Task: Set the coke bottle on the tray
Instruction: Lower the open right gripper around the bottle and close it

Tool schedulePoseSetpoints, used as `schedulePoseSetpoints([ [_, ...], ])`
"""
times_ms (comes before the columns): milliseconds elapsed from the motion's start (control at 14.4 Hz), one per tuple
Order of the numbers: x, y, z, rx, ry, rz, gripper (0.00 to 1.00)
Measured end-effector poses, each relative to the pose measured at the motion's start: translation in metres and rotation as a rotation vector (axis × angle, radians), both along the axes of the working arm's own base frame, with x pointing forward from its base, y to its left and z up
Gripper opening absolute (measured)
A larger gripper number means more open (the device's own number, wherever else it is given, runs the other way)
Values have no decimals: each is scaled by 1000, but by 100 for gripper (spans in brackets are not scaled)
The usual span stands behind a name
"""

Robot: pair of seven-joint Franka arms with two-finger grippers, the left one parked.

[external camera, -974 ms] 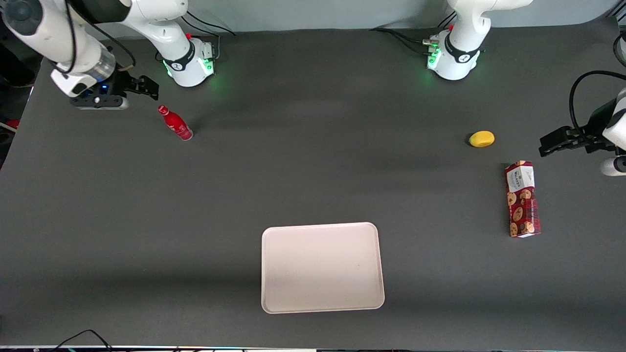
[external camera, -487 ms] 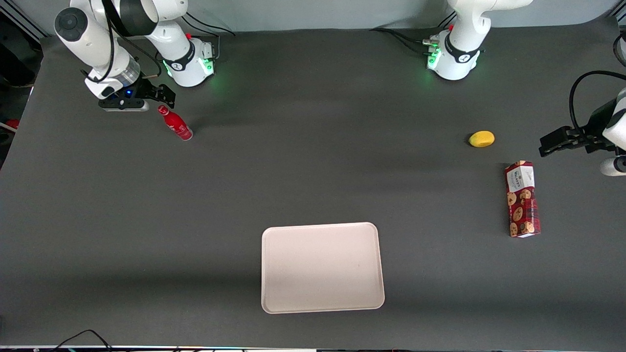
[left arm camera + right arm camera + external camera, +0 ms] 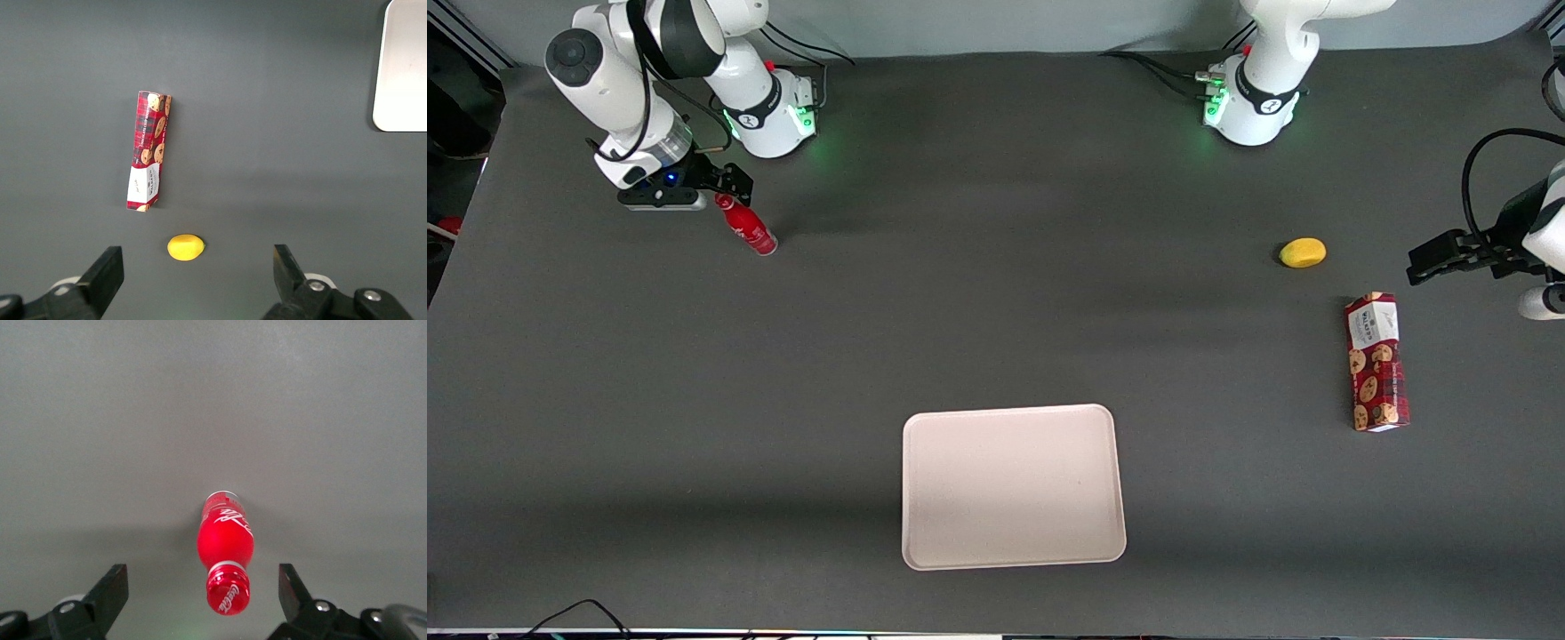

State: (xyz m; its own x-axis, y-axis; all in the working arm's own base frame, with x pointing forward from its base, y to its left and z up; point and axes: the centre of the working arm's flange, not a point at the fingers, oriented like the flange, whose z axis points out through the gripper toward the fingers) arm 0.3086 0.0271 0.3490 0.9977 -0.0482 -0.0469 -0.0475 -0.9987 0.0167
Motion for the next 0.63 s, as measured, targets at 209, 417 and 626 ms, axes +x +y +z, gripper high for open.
schedulePoseSetpoints([
  [209, 2, -5, -8, -1, 15, -17, 100],
  [417, 4, -6, -17, -2, 34, -20, 96],
  [626, 4, -7, -23, -1, 51, -24, 66],
])
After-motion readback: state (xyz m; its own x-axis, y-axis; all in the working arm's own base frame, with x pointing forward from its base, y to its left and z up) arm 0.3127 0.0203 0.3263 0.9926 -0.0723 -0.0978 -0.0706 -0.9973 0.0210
